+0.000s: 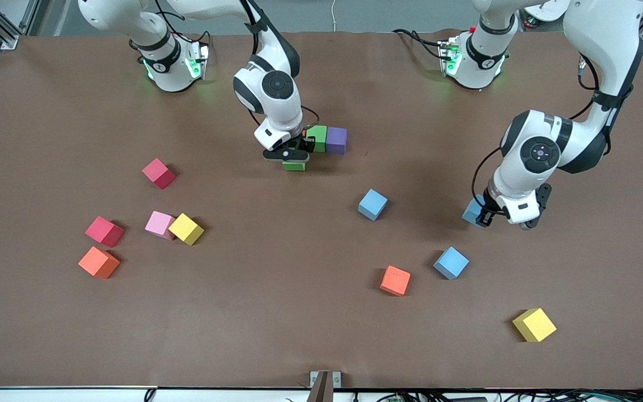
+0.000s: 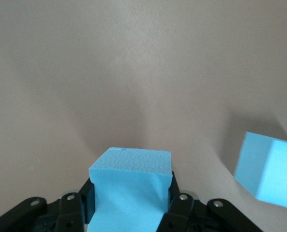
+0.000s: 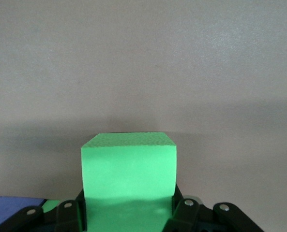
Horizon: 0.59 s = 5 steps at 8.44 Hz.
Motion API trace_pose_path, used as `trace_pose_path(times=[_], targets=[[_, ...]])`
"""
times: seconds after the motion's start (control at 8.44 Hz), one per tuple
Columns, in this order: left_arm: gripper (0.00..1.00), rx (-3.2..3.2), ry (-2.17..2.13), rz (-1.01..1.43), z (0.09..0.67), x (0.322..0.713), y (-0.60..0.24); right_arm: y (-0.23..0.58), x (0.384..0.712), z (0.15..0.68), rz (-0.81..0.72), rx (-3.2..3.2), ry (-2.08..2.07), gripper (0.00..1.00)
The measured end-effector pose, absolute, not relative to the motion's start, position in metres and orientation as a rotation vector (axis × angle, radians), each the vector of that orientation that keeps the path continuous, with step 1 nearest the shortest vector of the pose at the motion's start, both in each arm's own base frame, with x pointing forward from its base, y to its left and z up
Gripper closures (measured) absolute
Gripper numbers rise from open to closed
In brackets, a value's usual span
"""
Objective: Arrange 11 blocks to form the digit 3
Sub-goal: 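Lower the green cube beside red with the right gripper while left lifts blue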
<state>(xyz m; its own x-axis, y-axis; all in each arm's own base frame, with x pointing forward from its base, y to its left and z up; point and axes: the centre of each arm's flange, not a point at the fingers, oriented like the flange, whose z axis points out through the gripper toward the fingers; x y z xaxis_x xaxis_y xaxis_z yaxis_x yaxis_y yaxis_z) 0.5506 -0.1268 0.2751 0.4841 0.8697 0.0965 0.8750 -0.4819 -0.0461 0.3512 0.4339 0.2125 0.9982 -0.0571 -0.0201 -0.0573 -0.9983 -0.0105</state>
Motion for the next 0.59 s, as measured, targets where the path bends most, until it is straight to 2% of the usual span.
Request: trace_pose_path(times=[0.59], targets=[[0.43,-2.621,-1.802,-0.039,0.329,0.563,-0.195,0.434,0.351,0.212,0.030,-3.129,0.090,0.40]])
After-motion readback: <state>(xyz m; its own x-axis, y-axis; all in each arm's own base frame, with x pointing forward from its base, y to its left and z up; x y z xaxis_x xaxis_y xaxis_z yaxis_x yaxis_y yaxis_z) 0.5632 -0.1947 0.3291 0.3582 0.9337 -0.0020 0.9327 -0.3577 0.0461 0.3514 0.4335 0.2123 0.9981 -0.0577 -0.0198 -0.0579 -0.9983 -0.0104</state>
